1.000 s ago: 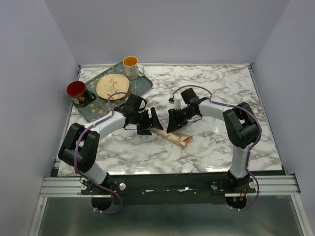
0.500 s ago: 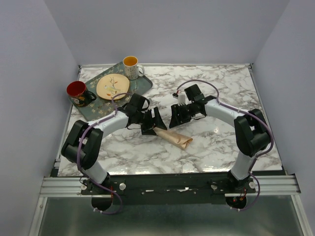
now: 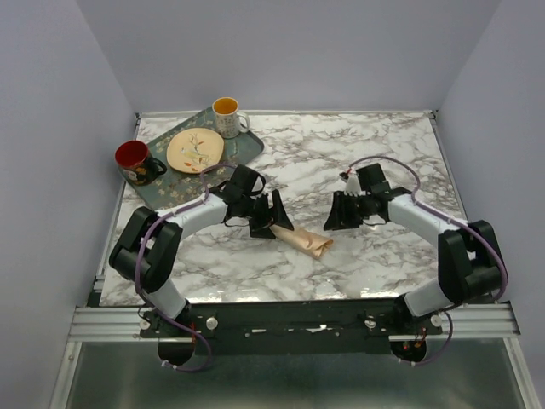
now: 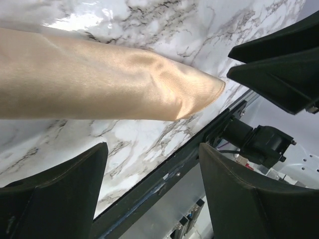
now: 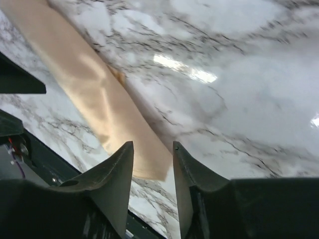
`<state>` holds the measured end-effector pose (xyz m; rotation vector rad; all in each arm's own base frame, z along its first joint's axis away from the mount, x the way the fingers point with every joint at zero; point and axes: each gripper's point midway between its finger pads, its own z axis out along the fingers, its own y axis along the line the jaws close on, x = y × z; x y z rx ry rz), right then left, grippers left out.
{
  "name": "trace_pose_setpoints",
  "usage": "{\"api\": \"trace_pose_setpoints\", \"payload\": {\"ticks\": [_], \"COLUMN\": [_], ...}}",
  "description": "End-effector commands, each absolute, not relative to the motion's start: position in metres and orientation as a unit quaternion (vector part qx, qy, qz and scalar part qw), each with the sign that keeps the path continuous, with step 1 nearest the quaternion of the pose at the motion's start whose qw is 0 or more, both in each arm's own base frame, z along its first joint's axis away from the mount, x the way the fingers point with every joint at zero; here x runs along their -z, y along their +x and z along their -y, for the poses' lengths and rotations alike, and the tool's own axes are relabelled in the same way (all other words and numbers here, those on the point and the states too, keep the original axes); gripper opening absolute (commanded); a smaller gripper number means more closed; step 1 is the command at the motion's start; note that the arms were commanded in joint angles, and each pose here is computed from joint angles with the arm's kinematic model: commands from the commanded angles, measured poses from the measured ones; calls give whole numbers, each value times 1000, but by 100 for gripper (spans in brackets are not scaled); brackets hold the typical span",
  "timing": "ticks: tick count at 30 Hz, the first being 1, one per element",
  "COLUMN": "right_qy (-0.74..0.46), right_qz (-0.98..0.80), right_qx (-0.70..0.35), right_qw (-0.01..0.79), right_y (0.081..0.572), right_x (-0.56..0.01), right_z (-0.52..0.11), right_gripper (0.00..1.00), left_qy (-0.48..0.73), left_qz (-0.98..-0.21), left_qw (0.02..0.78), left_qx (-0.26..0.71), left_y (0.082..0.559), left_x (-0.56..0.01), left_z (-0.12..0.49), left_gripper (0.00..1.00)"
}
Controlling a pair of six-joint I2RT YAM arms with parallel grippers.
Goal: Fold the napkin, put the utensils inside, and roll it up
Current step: Roll the napkin with the utensil
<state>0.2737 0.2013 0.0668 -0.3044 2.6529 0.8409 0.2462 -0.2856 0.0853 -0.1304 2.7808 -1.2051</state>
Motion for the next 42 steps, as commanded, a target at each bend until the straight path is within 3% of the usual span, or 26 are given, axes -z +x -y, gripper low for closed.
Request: {"api": "trace_pose_setpoints", "payload": {"ticks": [1,7,11,16,19,29,31,34,38,42], "right_qy": [-18,8,-2,-31,-41,-53,-50,-73,-130,-202], "right_qz": [-935,-930,-925,-905,-901,-902,-908,-918,-932,-927], "right_qx": [-295,-307,-323,-388,-395,-396,-378,-332,-236,-171], "right_qw": [198,204,201,174,176,165,177,204,243,264], "right_y": [256,242,254,246,236,229,233,245,258,262], "right_x": [-67,-60,-60,-60,-60,-58,-57,-68,-81,-92], "right_z": [-168,-155,-163,-184,-185,-193,-189,-179,-171,-188], "right_gripper": [44,39,22,20,16,16,17,27,48,55], "left_qy": [-16,-16,-18,-20,-20,-18,-16,-17,-39,-93], "left_qz": [-907,-910,-912,-915,-915,-913,-915,-921,-924,-919], "left_qw": [43,44,40,37,36,33,38,58,96,147], "left_qx": [418,413,407,402,402,405,401,384,369,354], "left_y": [240,247,248,247,248,246,247,251,262,277], "left_x": [-97,-93,-89,-85,-84,-84,-87,-93,-105,-119], "left_z": [308,313,313,311,312,314,313,307,294,263], "left_gripper": [81,74,70,70,71,71,72,72,72,74]}}
